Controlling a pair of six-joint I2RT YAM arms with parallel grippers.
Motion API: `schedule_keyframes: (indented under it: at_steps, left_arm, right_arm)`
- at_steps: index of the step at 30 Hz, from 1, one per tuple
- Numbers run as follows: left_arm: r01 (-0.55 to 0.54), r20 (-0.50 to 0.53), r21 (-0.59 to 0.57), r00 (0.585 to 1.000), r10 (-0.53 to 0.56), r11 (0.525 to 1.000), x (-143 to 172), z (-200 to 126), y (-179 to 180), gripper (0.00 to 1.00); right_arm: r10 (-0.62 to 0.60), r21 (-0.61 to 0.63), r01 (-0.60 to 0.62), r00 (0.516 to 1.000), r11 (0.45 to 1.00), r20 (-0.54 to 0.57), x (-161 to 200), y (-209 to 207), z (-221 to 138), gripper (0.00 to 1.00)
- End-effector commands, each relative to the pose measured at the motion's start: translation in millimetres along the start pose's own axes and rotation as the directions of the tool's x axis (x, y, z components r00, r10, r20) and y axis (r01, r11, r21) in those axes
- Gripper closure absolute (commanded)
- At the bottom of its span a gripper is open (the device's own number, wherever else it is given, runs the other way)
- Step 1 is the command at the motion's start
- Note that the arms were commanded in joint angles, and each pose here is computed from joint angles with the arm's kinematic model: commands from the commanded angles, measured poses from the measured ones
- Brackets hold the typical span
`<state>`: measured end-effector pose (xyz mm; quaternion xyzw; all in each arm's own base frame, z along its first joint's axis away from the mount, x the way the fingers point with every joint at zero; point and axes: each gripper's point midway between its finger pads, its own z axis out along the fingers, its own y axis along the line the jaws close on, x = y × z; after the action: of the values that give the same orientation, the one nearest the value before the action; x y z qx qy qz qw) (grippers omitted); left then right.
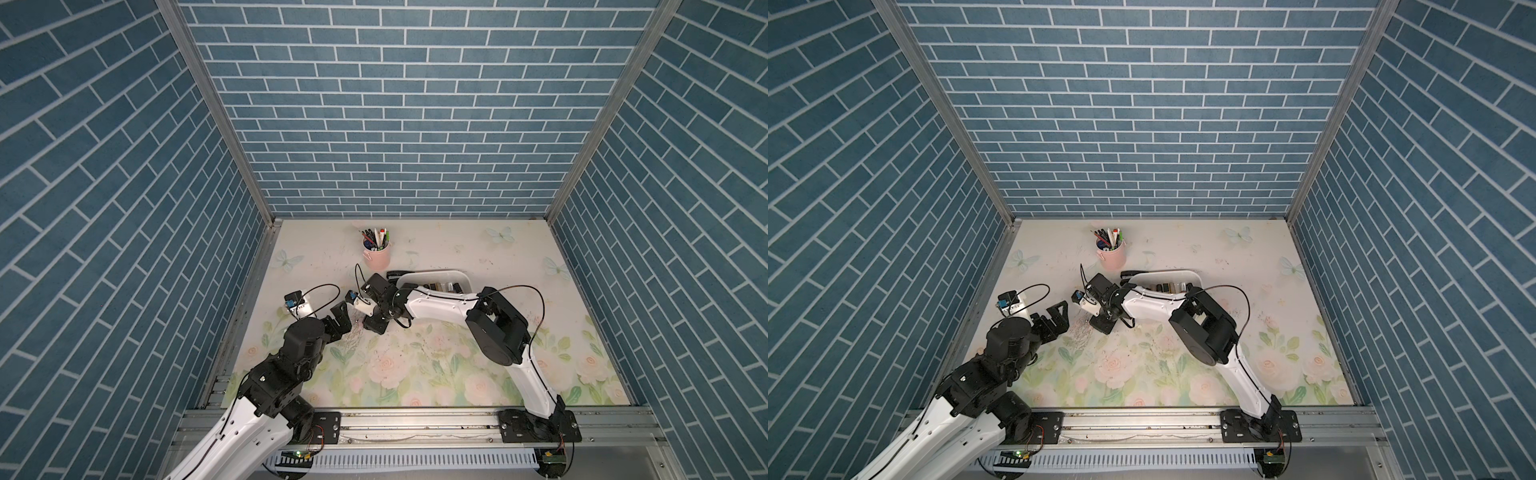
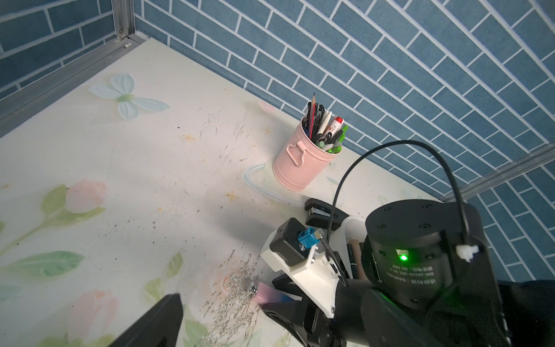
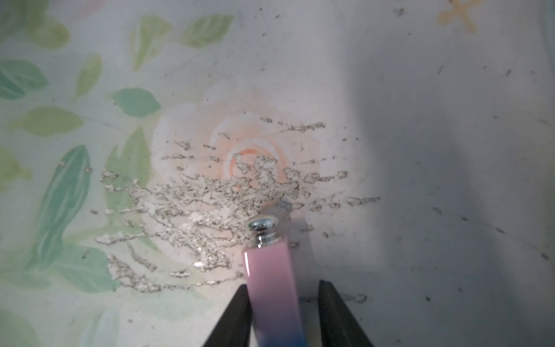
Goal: Put the lipstick into the storage box
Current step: Pick up the lipstick at the center of the board, then place the lipstick in the storage box.
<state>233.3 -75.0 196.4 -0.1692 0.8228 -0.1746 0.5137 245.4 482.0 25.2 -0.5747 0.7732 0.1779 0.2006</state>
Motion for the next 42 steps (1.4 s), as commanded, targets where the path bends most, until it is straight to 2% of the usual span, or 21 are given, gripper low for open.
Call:
schedule_keyframes:
  at_steps: [1,6,8,15,20,27,30,35,42]
  left_arm:
    - [-0.006,-0.001,-0.019,1.0,0.006,1.0,3,1,6,0.0]
    - [-0.005,0.003,-0.017,1.0,0.005,1.0,1,0,5,0.0]
    - [-0.006,0.003,-0.016,1.0,0.006,1.0,1,0,5,0.0]
    - [-0.015,0.027,0.008,1.0,0.014,1.0,-7,-6,1,0.0]
    - [-0.033,0.072,0.059,0.997,0.029,0.998,-18,-15,-6,0.0]
    - [-0.086,0.1,0.167,0.993,0.07,0.982,-25,-21,-27,0.0]
    - [-0.106,0.093,0.209,0.992,0.088,0.972,-23,-19,-37,0.0]
    - [-0.118,0.063,0.252,0.992,0.105,0.961,-14,-8,-50,0.0]
    - [-0.136,0.001,0.267,0.99,0.141,0.954,1,11,-61,0.0]
  right_arm:
    - [0.0,0.002,0.0,1.0,1.0,-0.029,8,3,9,0.67]
    - [0.011,-0.016,-0.011,1.0,1.0,0.011,1,5,-2,0.79]
    - [0.026,-0.029,-0.026,0.999,0.999,0.029,-1,6,-4,0.8]
    - [0.14,-0.141,-0.11,0.966,0.984,0.218,-36,2,-56,0.83]
    - [0.284,-0.275,-0.187,0.881,0.943,0.377,-59,-12,-107,0.83]
    - [0.447,-0.368,-0.277,0.709,0.888,0.545,-65,-51,-186,0.83]
    - [0.47,-0.333,-0.332,0.66,0.882,0.586,-56,-69,-209,0.83]
    - [0.488,-0.235,-0.444,0.628,0.864,0.606,-26,-98,-225,0.82]
    - [0.543,-0.023,-0.659,0.598,0.752,0.59,42,-145,-228,0.82]
